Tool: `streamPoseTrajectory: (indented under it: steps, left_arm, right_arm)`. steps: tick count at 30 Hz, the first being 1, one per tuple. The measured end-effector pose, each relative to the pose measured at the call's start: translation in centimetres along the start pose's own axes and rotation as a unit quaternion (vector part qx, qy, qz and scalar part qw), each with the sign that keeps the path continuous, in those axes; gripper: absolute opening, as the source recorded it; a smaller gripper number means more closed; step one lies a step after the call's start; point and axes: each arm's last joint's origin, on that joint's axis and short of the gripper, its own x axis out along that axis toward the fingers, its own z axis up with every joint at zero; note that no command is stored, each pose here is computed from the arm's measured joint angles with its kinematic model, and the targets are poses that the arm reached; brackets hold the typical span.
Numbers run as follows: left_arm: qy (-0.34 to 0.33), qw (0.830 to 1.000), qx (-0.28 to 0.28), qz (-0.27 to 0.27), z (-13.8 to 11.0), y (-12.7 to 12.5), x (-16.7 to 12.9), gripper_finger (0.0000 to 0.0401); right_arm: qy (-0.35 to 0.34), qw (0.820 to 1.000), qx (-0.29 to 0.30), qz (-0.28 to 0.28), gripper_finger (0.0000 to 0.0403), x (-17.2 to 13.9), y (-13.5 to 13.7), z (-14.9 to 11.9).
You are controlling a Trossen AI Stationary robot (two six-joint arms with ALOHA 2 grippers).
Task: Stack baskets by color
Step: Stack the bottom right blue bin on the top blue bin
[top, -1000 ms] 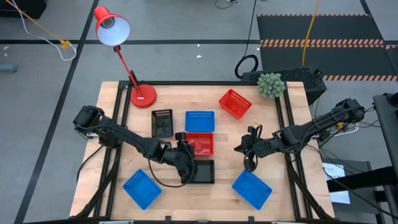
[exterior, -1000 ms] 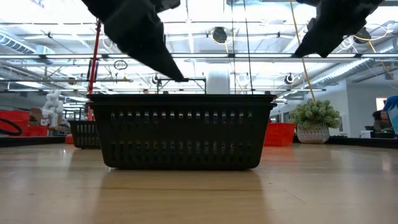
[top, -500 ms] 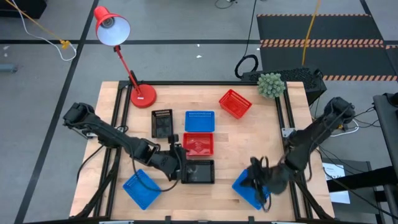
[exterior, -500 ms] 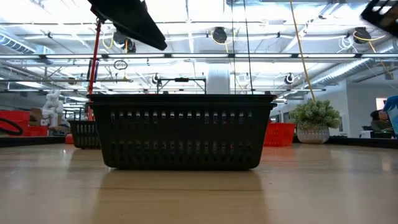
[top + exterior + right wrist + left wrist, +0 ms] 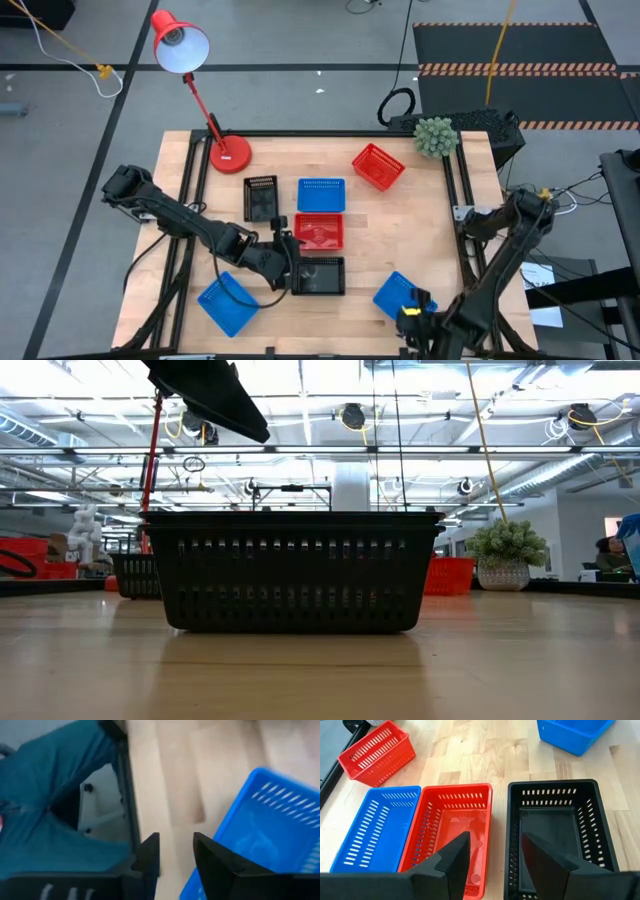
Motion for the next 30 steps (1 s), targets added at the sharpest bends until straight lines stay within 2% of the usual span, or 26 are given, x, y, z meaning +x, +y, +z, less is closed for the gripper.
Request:
streamPoseTrajectory:
  steps: [5,11,16,23,30]
  left_arm:
    - [0.0,1.0,-0.001,0.0,0.0,0.0,0.0,0.0182]
    - [0.0,1.0,-0.001,0.0,0.0,0.0,0.0,0.0182]
    - [0.0,1.0,-0.002,0.0,0.0,0.0,0.0,0.0182]
    - [0.0,1.0,-0.003,0.0,0.0,0.0,0.0,0.0182]
    - [0.0,1.0,-0.003,0.0,0.0,0.0,0.0,0.0182]
  right_arm:
    - [0.037,0.999,0.011,-0.009,0.0143,0.6,0.4,-1.6]
    - [0.047,0.999,-0.001,-0.029,0.0157,1.2,0.5,-2.5]
    - [0.06,0.996,-0.015,-0.068,0.0157,2.2,0.0,-2.9]
    - [0.059,0.996,-0.003,-0.069,0.0154,2.4,0.0,-2.8]
    - [0.057,0.996,0.019,-0.068,0.0124,2.5,0.0,-2.7]
